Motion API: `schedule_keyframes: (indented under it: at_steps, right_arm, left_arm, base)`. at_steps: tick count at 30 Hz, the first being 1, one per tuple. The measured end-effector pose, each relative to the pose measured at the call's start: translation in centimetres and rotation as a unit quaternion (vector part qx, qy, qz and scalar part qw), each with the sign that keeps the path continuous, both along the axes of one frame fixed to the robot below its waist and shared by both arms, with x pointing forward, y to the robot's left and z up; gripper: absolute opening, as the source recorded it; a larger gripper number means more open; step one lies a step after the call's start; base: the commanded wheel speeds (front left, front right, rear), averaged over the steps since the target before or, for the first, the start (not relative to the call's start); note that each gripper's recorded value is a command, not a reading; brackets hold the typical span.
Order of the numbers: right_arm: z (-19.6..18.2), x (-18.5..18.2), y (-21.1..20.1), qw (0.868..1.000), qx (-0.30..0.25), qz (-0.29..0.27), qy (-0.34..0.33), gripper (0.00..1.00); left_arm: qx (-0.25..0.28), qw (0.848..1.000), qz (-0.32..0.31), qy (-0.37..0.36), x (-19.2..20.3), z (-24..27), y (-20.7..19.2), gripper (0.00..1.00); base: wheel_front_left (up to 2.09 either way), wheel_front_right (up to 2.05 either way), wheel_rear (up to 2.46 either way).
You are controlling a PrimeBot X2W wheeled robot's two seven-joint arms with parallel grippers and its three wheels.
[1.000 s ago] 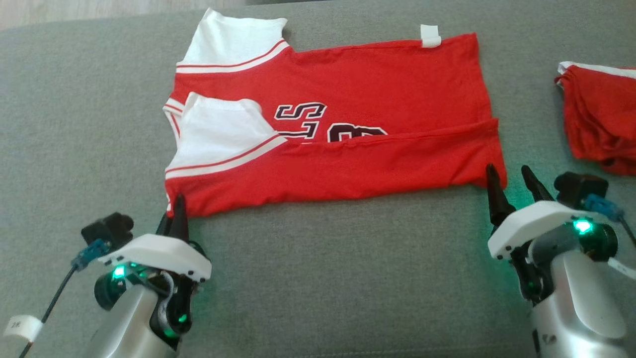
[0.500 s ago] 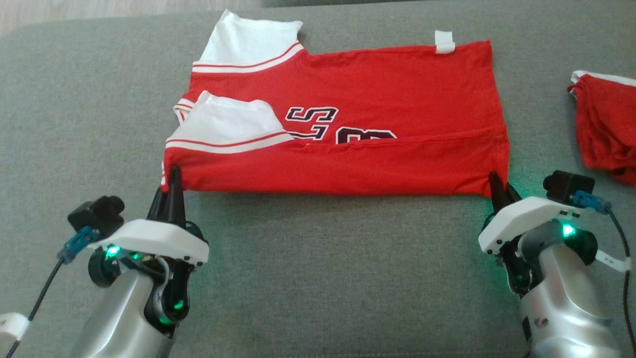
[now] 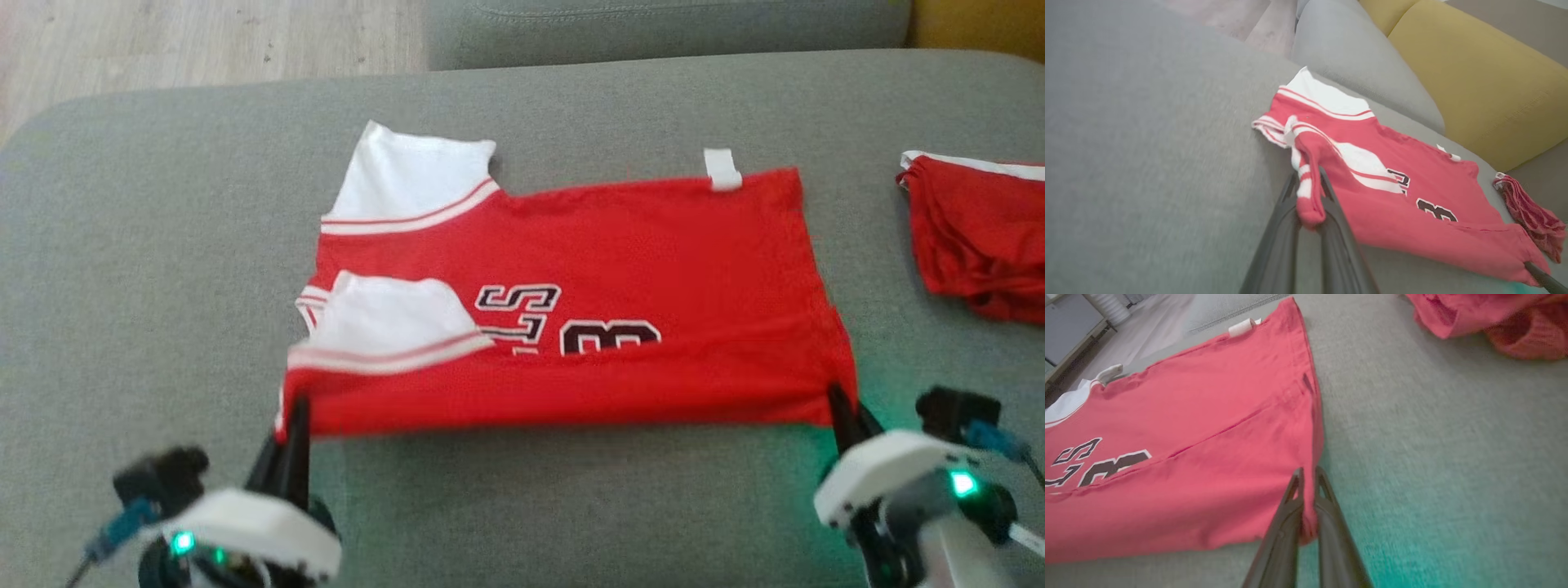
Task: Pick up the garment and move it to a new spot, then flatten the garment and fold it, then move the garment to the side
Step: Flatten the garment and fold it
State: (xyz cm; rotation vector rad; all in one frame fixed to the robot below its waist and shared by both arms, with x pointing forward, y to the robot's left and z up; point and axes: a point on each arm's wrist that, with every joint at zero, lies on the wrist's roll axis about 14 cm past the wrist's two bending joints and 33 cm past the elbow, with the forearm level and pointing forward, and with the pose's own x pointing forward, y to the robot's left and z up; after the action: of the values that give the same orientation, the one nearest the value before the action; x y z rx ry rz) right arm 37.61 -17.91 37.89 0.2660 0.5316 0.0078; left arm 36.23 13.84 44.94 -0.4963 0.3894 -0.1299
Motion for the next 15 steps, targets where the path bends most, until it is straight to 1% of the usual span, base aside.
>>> schedule_keyframes:
  at_steps: [2, 5, 6, 8, 9, 10, 11, 12, 15]
  right_arm:
    - [-0.3, -1.5, -0.5, 1.0, -0.001, -0.006, 0.01, 0.0]
    - [0.0, -2.5, -1.0, 1.0, -0.003, -0.012, 0.009, 0.0]
    - [0.1, -2.8, -1.1, 1.0, -0.003, -0.013, 0.009, 0.03]
    - [0.2, -3.2, -1.3, 1.0, -0.005, -0.014, 0.01, 0.47]
    - [0.2, -3.5, -1.4, 1.0, -0.005, -0.015, 0.01, 0.96]
    - [0.2, -3.8, -1.4, 1.0, -0.005, -0.015, 0.011, 1.0]
    - [0.2, -4.0, -1.5, 1.0, -0.005, -0.017, 0.012, 1.0]
    - [0.2, -4.3, -1.7, 1.0, -0.005, -0.019, 0.012, 1.0]
    - [0.3, -5.0, -2.2, 1.0, -0.007, -0.027, 0.012, 1.0]
  left_arm:
    - [-0.008, 1.0, 0.005, 0.026, -1.7, -1.2, -0.2, 0.0]
    - [-0.01, 0.998, 0.01, 0.059, -3.6, -2.8, -0.3, 0.0]
    - [-0.017, 0.998, 0.011, 0.066, -4.0, -3.1, -0.5, 0.0]
    - [-0.021, 0.997, 0.013, 0.077, -4.6, -3.7, -0.6, 0.0]
    - [-0.021, 0.997, 0.016, 0.078, -4.7, -3.8, -0.5, 0.13]
    - [-0.02, 0.997, 0.018, 0.078, -4.7, -3.9, -0.5, 0.46]
    - [-0.018, 0.997, 0.02, 0.077, -4.7, -4.0, -0.4, 0.85]
    - [-0.015, 0.997, 0.023, 0.075, -4.7, -4.1, -0.2, 1.0]
    - [-0.01, 0.997, 0.025, 0.067, -4.6, -3.9, 0.0, 1.0]
  base:
    - [0.0, 0.0, 0.0]
    - [0.0, 0.0, 0.0]
    - [0.0, 0.0, 0.0]
    - [0.0, 0.0, 0.0]
    - [0.0, 0.0, 0.0]
    - [0.0, 0.0, 0.0]
    - [0.0, 0.0, 0.0]
    - [0.0, 0.0, 0.0]
    - [0.0, 0.0, 0.0]
